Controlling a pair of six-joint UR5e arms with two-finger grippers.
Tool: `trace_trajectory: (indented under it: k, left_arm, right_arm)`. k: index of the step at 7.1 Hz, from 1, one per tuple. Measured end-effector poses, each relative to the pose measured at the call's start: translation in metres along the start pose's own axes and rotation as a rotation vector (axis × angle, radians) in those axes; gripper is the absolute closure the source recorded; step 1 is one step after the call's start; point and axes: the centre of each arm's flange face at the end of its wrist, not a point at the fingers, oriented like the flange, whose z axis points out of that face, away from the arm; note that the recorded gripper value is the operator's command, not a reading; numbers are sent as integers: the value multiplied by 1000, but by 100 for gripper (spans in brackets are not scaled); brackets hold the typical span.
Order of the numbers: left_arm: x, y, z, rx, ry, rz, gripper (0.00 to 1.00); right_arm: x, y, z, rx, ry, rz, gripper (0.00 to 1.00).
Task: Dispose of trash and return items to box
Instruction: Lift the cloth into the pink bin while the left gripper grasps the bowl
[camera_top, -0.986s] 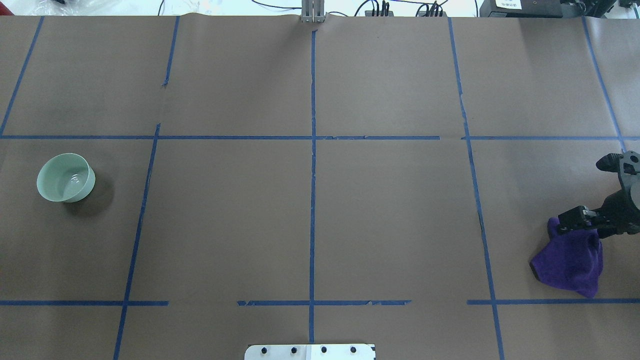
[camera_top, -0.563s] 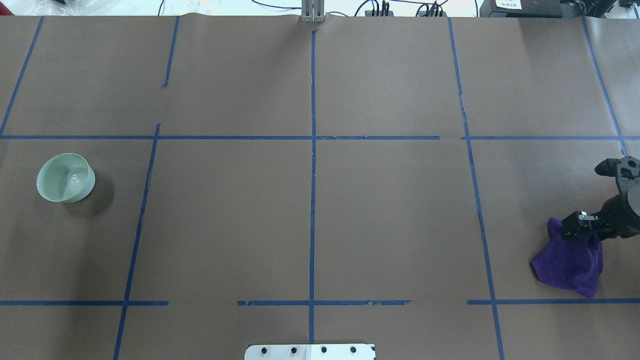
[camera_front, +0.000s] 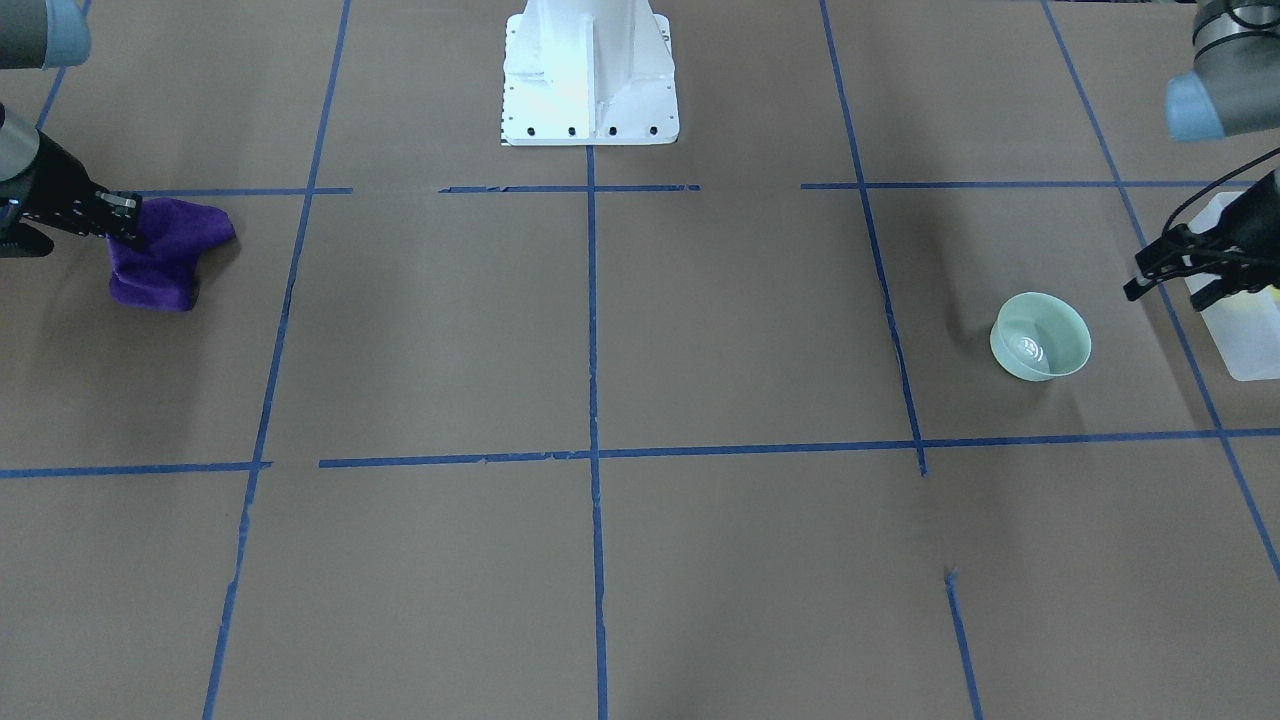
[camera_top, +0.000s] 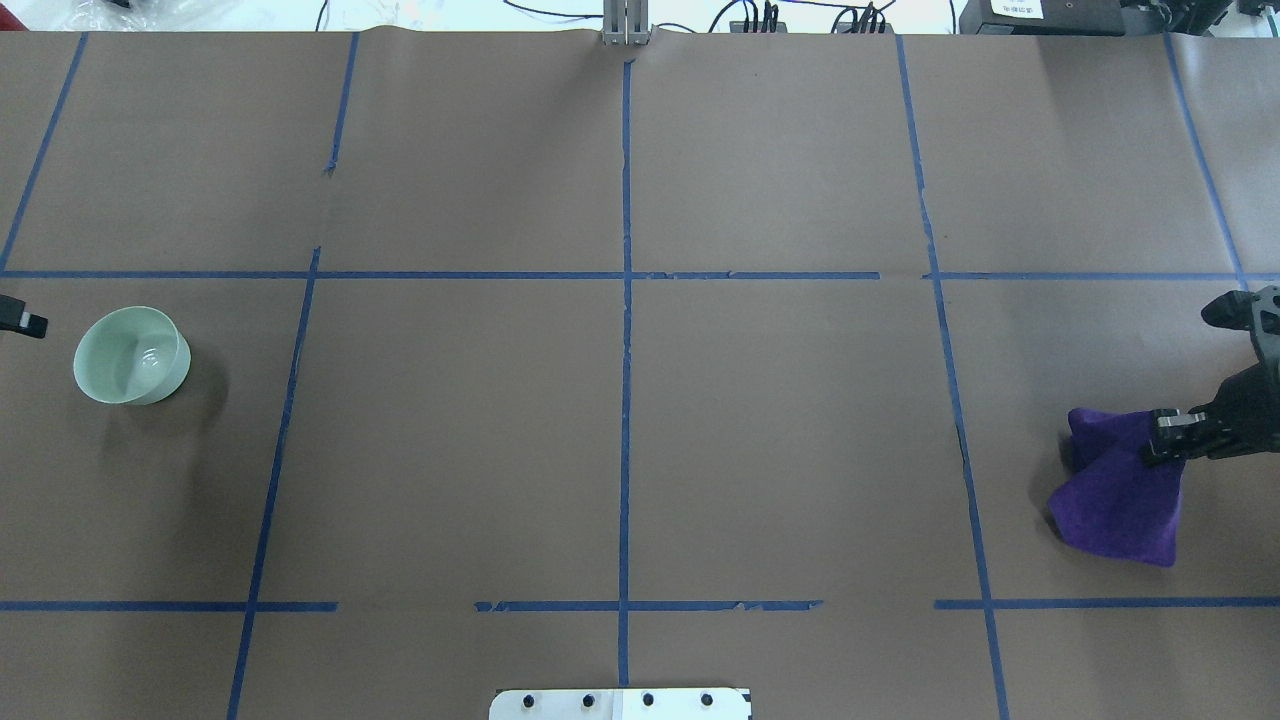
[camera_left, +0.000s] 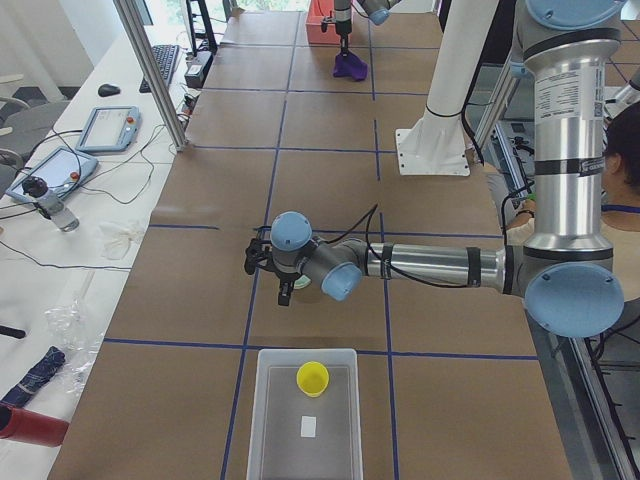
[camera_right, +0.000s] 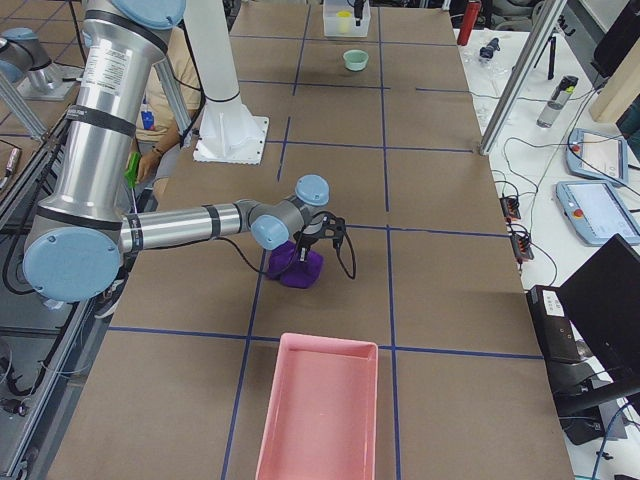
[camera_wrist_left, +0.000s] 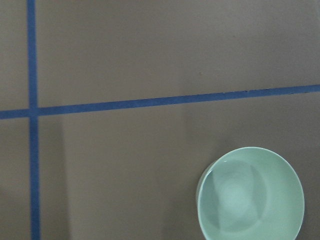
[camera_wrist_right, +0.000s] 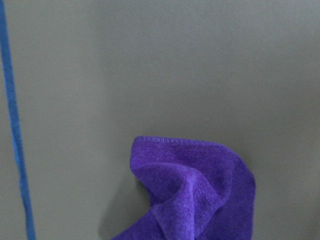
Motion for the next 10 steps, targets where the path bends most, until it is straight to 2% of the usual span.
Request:
trace_trajectory:
  k: [1,2,4,6,7,9,10]
  left_arm:
    - [7,-5,21,-6,-1,-21,7]
    - [3,-11,36,-4,-20,-32,16]
    - [7,-21,61,5,-63,-21,51]
    - [12,-20,76,-11,-73,-10,87]
    - [15,-19,80,-17,-73,-4,100]
    - [21,-18,80,-16,-64,6,100]
    - [30,-19,73,-6,-46,20,100]
  right_arm:
    - [4,-12,-30,26,-60,31,100]
    - [9,-20,-48,50,-91,50,100]
    - [23,-29,-79,100,-131,74,100]
    - [46,-37,-122,168,-186,99,100]
    - [57,-39,-139,206,-197,99,100]
    - [86,-42,-166,270,-184,86,100]
    - [112,-43,-182,295,-151,58,100]
